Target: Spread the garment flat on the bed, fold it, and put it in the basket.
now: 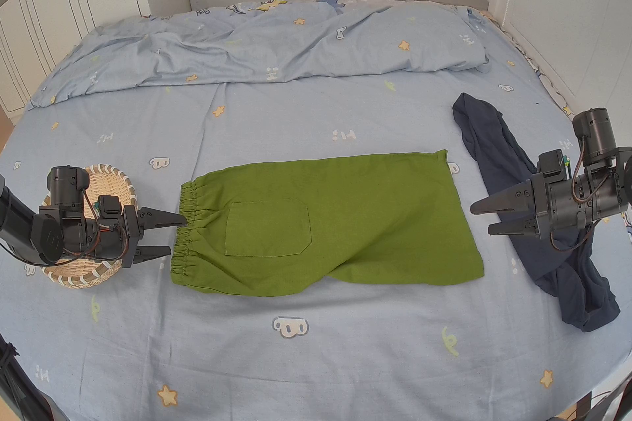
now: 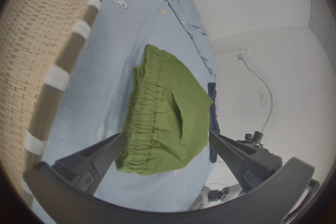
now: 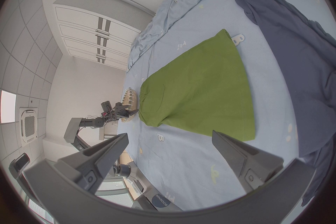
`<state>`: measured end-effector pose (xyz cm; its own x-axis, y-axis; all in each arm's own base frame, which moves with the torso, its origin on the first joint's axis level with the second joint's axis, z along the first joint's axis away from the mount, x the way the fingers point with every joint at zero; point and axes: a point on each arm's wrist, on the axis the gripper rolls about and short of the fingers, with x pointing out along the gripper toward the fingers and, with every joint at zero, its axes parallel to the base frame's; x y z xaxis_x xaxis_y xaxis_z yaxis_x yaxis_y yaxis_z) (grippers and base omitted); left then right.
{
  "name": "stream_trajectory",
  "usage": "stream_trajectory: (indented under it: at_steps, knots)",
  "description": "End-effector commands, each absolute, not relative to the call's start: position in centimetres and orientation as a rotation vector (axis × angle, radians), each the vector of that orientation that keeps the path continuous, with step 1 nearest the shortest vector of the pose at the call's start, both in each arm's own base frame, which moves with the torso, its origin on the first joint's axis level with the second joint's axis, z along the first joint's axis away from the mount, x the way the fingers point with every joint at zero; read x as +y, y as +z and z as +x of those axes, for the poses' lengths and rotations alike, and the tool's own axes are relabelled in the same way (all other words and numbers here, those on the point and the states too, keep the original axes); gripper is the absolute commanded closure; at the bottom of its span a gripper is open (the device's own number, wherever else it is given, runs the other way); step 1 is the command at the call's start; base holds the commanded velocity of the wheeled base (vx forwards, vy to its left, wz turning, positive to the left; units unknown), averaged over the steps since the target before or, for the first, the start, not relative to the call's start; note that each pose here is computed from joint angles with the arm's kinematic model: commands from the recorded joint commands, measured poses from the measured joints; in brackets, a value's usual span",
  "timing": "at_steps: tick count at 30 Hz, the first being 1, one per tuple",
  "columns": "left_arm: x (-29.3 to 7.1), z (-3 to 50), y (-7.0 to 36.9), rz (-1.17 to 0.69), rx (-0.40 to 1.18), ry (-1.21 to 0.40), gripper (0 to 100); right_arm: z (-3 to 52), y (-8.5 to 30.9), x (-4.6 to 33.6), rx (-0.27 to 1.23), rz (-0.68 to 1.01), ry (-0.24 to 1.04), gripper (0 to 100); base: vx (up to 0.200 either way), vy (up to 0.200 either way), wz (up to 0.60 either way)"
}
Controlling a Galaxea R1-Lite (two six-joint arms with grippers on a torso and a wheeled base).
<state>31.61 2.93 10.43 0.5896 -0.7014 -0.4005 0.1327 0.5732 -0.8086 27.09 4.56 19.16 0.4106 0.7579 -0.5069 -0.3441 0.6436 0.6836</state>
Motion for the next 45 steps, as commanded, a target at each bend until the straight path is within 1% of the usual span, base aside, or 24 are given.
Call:
stream_trajectory:
  at_steps: [1,15,19,28,34,45]
  knots:
    - [2.9,32.5,8.8,-0.797,0.803,-0.508,0,26.1,19.8,4.6,0.879,0.517,0.748,0,0.000,0.000,0.00]
    - [0.6,33.9,8.2,-0.752,0.820,-0.528,0,25.5,19.9,4.9,0.879,0.510,0.762,0,0.000,0.000,0.00]
    - [0.6,34.1,7.9,-0.726,0.815,-0.448,0,25.5,19.9,4.9,0.880,0.510,0.761,0,0.000,0.000,0.00]
    - [0.7,34.2,7.8,-0.715,0.807,-0.420,0,25.5,19.6,5.2,0.890,0.507,0.768,0,0.000,0.000,0.00]
    - [0.1,34.2,7.1,-0.672,0.823,-0.435,0,25.5,19.5,5.4,0.889,0.503,0.779,0,0.000,0.000,0.00]
    - [-0.5,34.5,6.8,-0.679,0.838,-0.445,0,25.5,19.5,5.4,0.888,0.503,0.779,0,0.000,0.000,0.00]
